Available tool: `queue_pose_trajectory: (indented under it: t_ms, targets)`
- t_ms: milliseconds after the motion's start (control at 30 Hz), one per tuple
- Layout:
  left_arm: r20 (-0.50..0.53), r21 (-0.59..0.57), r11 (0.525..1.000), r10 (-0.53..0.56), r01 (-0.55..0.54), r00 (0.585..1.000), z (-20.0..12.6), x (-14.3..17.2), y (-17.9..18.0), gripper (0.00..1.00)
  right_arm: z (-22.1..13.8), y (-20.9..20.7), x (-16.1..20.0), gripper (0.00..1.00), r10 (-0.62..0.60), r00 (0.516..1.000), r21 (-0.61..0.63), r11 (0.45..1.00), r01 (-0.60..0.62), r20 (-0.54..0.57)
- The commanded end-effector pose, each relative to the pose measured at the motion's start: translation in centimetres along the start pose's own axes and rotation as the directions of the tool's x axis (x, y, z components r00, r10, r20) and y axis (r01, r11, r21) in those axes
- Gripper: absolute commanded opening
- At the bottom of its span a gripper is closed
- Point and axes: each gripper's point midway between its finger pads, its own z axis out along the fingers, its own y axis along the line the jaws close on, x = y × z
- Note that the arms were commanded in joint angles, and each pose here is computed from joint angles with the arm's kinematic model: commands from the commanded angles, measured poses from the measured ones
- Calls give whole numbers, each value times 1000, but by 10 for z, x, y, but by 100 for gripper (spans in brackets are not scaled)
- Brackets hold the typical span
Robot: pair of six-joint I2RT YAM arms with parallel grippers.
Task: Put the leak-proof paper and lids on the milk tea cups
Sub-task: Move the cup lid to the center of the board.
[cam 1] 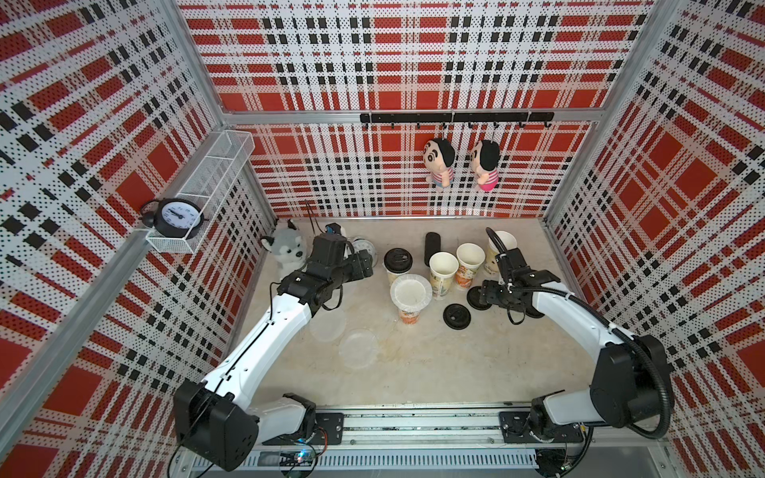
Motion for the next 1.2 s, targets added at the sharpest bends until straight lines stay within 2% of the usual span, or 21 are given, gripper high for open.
queue_pose_trajectory:
  t_ms: [0,267,433,567,700,833,1000,1167]
  targets:
    - [21,19,1000,-12,11,1000,-4,-3,-1,86,0,21,6,84,-2,1000,-24,1000,2,0]
    - [7,20,1000,-12,12,1000,-3,4,2,86,20,57,42,88,-10,1000,-91,996,7,-28]
    - [4,23,1000,-11,11,1000,-3,5,2,86,35,72,46,87,18,999,-112,993,-21,-28]
    - [4,24,1000,-13,13,1000,-4,6,3,86,45,75,47,87,20,1000,-81,996,-22,-23]
    - [1,27,1000,-13,13,1000,-3,8,3,86,51,76,48,81,27,999,-74,997,-29,-22]
    - [-5,35,999,-14,14,1000,-1,8,2,86,44,78,47,71,35,999,-94,995,-36,-13]
    - [-10,36,999,-14,15,1000,1,10,2,86,32,90,46,70,45,999,-171,984,-45,-1]
    - [-18,40,999,-13,14,1000,3,12,2,86,35,104,45,70,67,998,-259,964,-61,13]
